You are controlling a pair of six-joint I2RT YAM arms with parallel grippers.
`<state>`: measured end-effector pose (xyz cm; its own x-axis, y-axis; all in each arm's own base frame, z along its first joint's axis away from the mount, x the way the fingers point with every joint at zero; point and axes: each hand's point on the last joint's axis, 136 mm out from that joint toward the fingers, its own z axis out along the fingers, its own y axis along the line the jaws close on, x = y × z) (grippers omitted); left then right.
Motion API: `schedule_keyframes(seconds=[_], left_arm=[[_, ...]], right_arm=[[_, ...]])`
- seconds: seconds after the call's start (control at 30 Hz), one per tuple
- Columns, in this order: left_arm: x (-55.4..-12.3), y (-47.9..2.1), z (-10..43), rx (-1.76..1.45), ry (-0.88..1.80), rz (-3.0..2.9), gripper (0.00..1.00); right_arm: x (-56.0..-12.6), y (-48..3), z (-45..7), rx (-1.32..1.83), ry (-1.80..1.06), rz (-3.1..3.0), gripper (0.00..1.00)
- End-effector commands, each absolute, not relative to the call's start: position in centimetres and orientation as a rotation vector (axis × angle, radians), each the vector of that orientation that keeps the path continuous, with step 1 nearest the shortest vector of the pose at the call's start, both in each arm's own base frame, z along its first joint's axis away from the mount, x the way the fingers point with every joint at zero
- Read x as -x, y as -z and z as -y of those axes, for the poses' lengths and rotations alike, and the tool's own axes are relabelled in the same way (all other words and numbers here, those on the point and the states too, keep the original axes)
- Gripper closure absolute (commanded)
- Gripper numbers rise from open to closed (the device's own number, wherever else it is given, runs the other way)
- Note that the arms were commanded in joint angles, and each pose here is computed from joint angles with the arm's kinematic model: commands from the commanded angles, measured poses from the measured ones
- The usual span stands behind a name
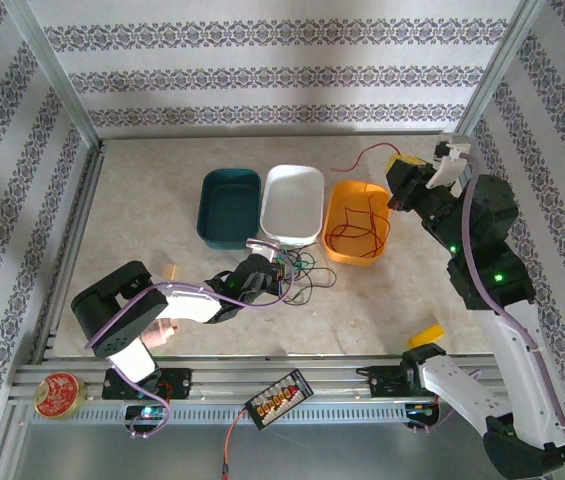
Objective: Untangle the cables
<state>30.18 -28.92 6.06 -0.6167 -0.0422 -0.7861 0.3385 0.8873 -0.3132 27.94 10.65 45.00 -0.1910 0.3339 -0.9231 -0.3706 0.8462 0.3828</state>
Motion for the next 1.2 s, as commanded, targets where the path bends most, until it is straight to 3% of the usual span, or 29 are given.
schedule_keyframes(seconds=[0.0, 0.43, 0.73, 1.17], left_arm=[[-29.4, -4.7, 27.6, -0.208, 0.491, -2.225, 0.97], [-29.3, -5.0, 27.3, -0.2, 0.48, -2.228, 0.97], [-29.3, -5.0, 27.2, -0.192, 0.475, -2.231, 0.98], [-29.3, -4.9, 27.7, -0.215, 0.482, -2.238, 0.98]], right_arm=[[-27.7, -47.1, -10.9, 0.027, -0.695, -1.582, 0.99], [-33.8, -40.8, -11.7, -0.091, -0.772, -1.698, 0.99], [-35.5, -39.9, -13.5, -0.104, -0.938, -1.656, 1.0], [-35.7, -28.5, -7.1, -0.379, -0.624, -1.788, 1.0]])
